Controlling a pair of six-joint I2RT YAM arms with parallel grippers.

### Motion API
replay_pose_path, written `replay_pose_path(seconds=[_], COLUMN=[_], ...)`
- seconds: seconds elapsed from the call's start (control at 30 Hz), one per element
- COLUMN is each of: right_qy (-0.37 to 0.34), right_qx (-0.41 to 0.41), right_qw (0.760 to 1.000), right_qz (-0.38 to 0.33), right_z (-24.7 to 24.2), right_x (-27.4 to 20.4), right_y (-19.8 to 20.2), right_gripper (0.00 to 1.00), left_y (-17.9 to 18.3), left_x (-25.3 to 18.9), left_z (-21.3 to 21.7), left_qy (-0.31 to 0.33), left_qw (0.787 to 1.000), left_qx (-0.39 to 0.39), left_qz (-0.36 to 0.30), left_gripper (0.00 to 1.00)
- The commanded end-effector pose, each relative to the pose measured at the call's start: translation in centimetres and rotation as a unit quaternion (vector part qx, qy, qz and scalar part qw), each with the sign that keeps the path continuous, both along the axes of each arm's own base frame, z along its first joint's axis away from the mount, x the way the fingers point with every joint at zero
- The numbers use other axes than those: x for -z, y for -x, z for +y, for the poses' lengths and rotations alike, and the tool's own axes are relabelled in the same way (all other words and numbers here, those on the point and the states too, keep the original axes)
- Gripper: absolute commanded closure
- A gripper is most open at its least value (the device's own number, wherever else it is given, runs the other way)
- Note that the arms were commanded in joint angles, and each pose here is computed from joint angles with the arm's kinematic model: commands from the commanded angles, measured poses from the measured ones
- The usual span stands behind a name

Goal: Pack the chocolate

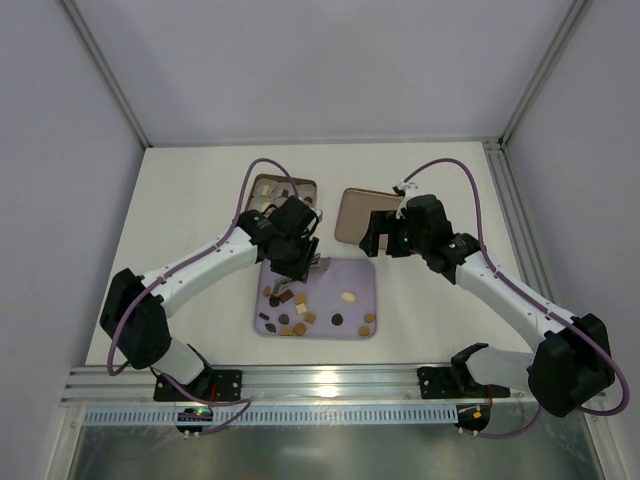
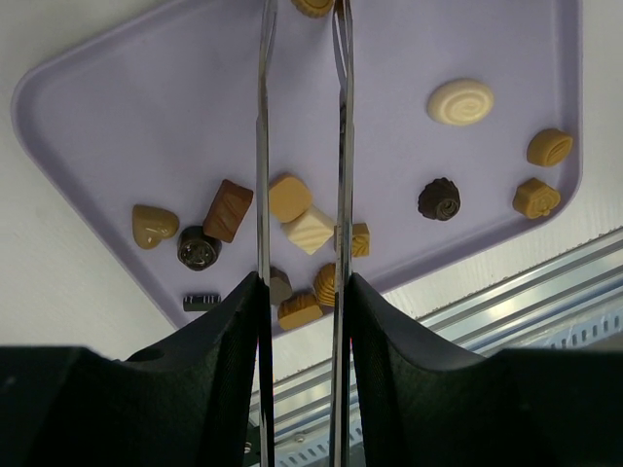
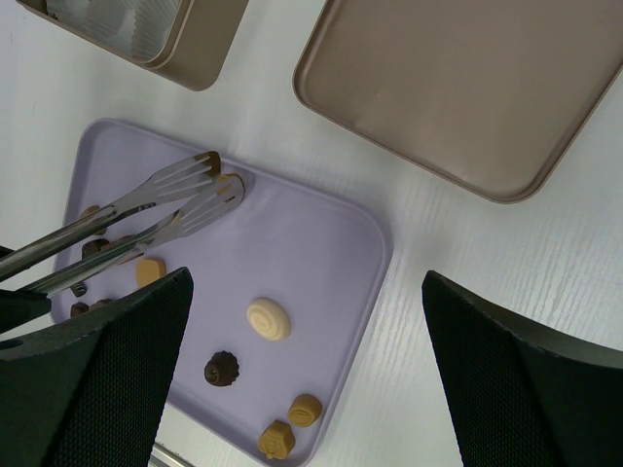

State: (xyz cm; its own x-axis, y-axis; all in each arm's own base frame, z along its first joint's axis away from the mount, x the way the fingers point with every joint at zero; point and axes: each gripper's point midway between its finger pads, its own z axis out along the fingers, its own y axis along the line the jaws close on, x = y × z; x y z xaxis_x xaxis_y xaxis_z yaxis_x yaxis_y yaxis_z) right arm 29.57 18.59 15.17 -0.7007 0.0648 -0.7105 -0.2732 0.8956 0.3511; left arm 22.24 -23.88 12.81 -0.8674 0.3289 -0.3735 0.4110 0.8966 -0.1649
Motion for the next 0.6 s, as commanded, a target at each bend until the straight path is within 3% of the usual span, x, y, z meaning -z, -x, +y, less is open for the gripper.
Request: replay_pose_path(seconds=[0.0, 0.57], right_qy=[-0.008, -0.009], right_qx=[0.004, 0.003], right_qw=[0.999, 1.0], right_qz=[-0.03, -0.029], right_z=[-0.04, 0.02], right_x=[-1.6, -1.38], right_y=[-0.44, -0.36], right_gripper=[0.0, 0.0], left_y=[-1.7, -1.43], left_x=[-1.49, -0.74], left_z=[-1.65, -1.49], left_qy=[0.027, -0.003], left_qw=[0.999, 0.999], left_qx=[-0.005, 0.005], left_qz=[-0.032, -0.04], left_gripper=[0.6, 0.65])
